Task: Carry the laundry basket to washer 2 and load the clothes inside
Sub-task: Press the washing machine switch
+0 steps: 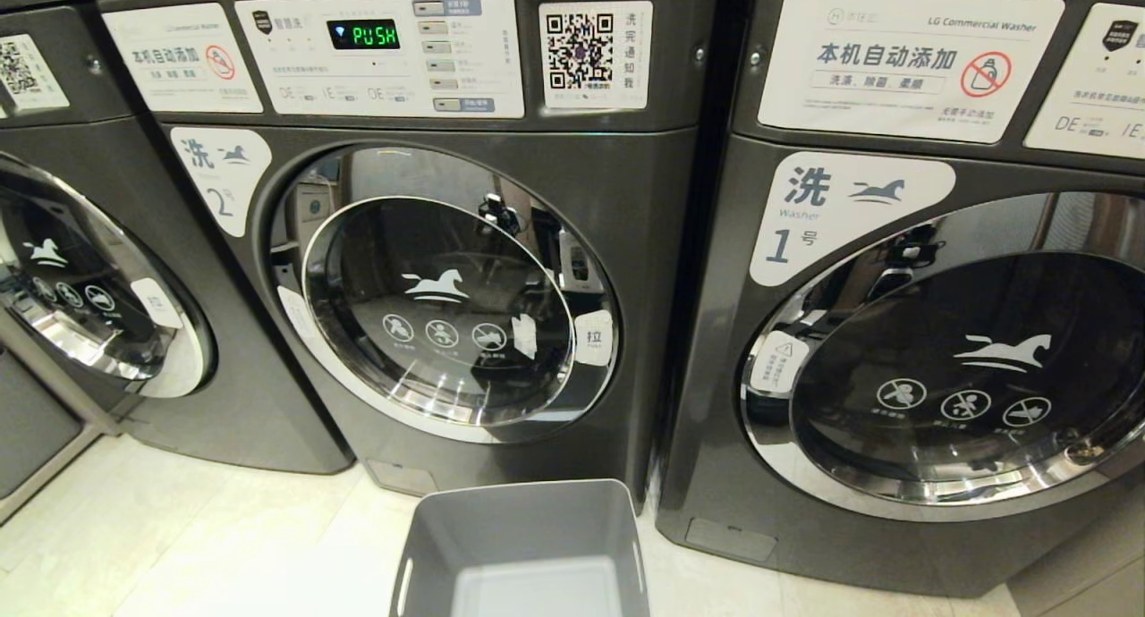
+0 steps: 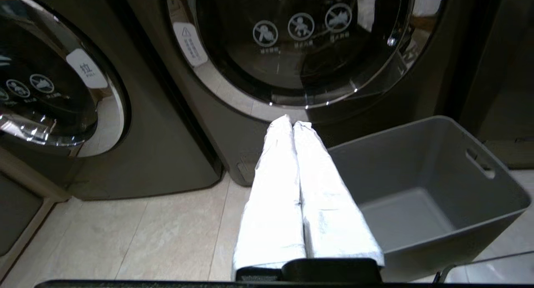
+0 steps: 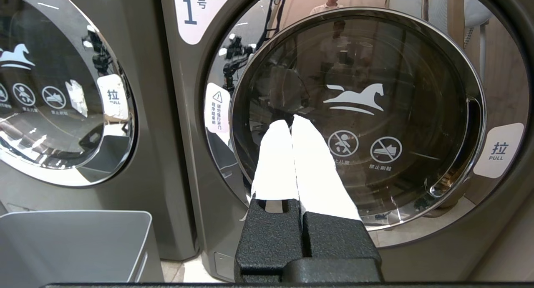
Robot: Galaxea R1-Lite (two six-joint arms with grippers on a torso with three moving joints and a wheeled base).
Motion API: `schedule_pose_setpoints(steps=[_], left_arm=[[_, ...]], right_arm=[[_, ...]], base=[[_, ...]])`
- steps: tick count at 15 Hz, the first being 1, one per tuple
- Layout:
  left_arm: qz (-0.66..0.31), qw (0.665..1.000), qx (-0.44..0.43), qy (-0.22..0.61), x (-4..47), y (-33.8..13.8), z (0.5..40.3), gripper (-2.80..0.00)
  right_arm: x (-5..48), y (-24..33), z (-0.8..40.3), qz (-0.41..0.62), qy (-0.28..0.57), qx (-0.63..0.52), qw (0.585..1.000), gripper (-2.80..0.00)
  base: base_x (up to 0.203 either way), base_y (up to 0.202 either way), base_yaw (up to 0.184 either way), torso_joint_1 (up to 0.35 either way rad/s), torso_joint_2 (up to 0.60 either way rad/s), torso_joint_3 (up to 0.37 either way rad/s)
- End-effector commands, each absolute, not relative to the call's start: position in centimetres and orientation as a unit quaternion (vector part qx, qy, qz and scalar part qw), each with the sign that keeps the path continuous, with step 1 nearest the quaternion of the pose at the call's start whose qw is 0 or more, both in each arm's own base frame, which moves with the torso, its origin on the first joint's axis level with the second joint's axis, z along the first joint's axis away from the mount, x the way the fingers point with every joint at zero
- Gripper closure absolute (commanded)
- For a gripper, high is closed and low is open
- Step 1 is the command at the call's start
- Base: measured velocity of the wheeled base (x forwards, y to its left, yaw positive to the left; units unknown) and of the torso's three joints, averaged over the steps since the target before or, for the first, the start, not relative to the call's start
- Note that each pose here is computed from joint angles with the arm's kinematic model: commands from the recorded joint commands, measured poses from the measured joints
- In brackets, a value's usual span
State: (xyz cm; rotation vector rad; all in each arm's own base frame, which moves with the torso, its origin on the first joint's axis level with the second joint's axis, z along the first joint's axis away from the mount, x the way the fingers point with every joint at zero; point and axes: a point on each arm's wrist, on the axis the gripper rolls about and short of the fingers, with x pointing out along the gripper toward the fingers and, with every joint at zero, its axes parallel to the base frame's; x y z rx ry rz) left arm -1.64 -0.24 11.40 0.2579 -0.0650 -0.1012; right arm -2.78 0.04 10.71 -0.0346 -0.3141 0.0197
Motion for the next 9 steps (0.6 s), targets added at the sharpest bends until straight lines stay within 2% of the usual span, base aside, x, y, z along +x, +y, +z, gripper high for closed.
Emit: schedule_pose_setpoints(steps=[1,6,9], left_arm=[[-0.071,0.991,0.116,-0.007,-0.1,-0.3,14.7,0.00],[-0.229,0.971,-0.031,-0.060,6.6,-0.9,31.1,0.00],[-0.305,0.944,-0.113,-0.050,12.9,-1.5,37.2,0.00]], right_arm=[[-2.4,0.0,9.6,0.011,-0.137,-0.017,0.990,0.00],[-2.4,0.0,9.6,0.011,-0.137,-0.017,0.990,0.00],[-2.4,0.0,9.6,0.011,-0.137,-0.017,0.990,0.00]], base=[[0.000,0.000,0.000,0.000,0.00,0.000],[0.000,0.000,0.000,0.000,0.00,0.000],[0.000,0.000,0.000,0.000,0.00,0.000]])
